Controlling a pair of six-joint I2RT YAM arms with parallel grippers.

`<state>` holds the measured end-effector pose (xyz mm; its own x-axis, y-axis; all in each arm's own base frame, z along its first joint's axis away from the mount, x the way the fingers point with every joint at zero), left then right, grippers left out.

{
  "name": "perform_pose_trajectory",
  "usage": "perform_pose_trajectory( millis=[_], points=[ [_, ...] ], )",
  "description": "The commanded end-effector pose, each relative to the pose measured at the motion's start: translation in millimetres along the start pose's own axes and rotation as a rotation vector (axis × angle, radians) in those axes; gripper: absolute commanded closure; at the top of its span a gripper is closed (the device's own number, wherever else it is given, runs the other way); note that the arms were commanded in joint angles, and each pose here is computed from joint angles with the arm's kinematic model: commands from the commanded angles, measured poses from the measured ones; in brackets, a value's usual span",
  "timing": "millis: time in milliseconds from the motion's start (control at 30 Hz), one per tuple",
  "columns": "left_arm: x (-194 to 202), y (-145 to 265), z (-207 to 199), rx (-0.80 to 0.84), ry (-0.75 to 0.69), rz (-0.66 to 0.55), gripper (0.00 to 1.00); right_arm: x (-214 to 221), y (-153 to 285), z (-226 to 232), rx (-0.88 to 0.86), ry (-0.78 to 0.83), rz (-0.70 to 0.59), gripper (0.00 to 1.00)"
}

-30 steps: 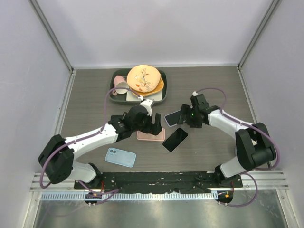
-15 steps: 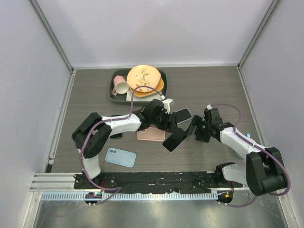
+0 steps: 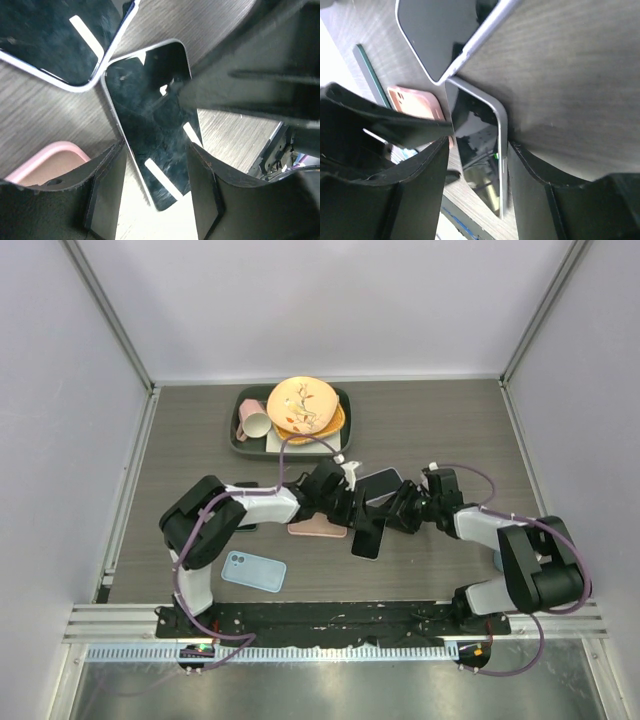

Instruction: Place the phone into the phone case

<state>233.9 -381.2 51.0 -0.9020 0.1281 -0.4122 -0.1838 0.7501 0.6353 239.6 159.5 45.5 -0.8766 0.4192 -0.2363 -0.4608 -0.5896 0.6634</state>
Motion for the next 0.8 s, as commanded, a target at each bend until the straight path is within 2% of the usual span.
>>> perform_pose_trajectory(
  millis=[0, 100, 267, 367, 600, 767],
  points=[
    [12, 4, -40, 0.126, 0.025, -0.001, 0.46, -38, -9, 47, -0.157, 0.057, -0.065, 0.45],
    [16, 1, -49, 0.153, 0.034, -0.006, 0.47, -53, -14, 55, -0.165, 0.084, -0.069, 0.45],
    [20, -8, -69, 0.233, 0.068, -0.039, 0.47, -55, -24, 56, -0.178, 0.133, -0.015, 0.46],
    [18, -9, -72, 0.246, 0.075, -0.059, 0.47, -59, -22, 42, -0.089, 0.140, -0.009, 0.46],
    [2, 22, -79, 0.209, -0.052, -0.153, 0.43, -98, 16, 22, 0.006, 0.157, -0.154, 0.44],
    [-12, 44, -71, 0.167, -0.082, -0.154, 0.40, -98, 37, 6, 0.067, 0.163, -0.179, 0.44]
  ],
)
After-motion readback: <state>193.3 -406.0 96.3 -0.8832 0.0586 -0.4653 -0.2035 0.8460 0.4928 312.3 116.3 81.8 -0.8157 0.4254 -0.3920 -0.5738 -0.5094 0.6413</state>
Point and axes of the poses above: each gripper's point midway between its finger pads, its own y axis back along the fingers, its own z axis along the line the jaws close on, x = y × z, the point moved 2 cm from there along y, back along the fingers, and after that the axes turned 7 degrees about y, right-handed, at the moved point
